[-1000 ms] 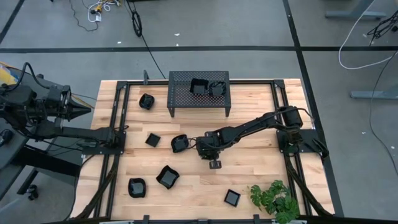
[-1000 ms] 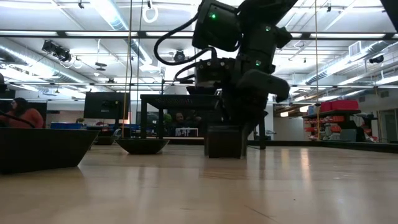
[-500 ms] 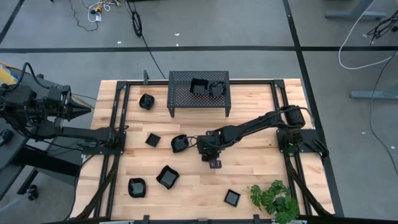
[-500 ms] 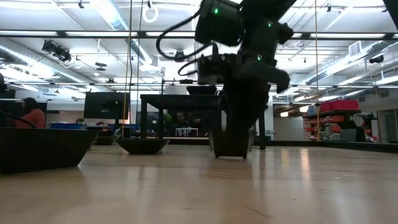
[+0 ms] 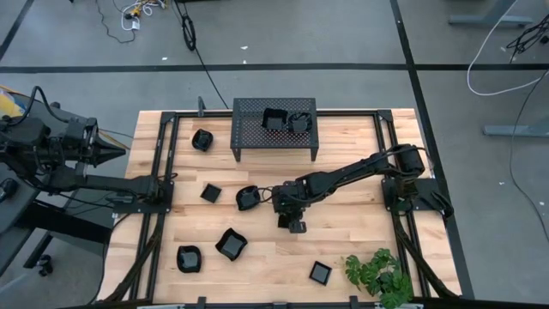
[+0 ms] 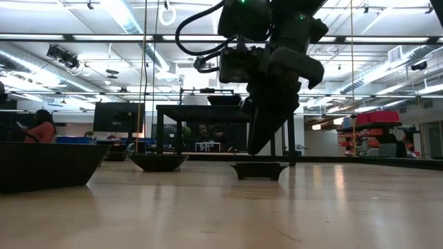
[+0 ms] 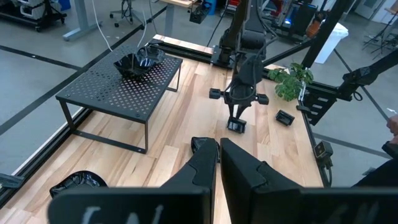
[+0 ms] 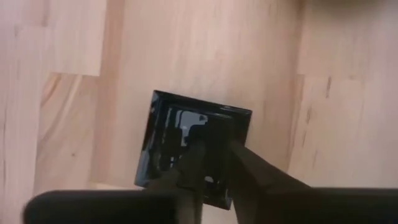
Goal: Pick & Place Mini shaped plates
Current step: Put the square plate on the shelf
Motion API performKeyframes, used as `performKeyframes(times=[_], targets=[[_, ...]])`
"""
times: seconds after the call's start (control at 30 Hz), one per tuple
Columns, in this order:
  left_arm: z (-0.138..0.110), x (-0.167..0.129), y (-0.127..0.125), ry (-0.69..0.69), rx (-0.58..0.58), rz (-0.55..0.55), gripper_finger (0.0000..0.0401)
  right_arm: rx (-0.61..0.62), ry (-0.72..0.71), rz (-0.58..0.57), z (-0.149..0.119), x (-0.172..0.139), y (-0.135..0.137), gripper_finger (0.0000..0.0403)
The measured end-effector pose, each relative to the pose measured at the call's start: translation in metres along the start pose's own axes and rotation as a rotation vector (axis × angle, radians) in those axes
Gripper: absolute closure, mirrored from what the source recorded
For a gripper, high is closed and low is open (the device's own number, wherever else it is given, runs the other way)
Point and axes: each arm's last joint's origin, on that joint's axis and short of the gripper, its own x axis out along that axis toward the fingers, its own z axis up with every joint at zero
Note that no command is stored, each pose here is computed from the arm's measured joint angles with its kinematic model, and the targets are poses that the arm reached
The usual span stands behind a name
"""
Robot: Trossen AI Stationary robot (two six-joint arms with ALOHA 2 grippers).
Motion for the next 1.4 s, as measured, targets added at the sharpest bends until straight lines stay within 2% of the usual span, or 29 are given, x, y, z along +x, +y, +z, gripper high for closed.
performKeyframes(times=[0.17,0.3,0.53,1.0,1.4], targets=[[0.000,0.000,0.000,0.000,0.000,0.000,0.0376,-0.005,-0.003,-0.025,0.000,0.000,-0.002,0.0273],[0.000,0.000,0.000,0.000,0.000,0.000,0.0376,0.039,0.008,-0.065,-0.001,0.004,-0.005,0.0236],[0.000,0.000,0.000,0.001,0.000,0.000,0.0376,0.046,-0.009,-0.063,-0.001,0.009,-0.006,0.0208],[0.000,0.000,0.000,0.001,0.000,0.000,0.0376,0.077,0.033,-0.055,-0.017,0.019,-0.008,0.0211],[0.000,0.000,0.000,0.001,0.000,0.000,0.0376,0.079,0.035,-0.043,-0.017,0.019,-0.009,0.0294]])
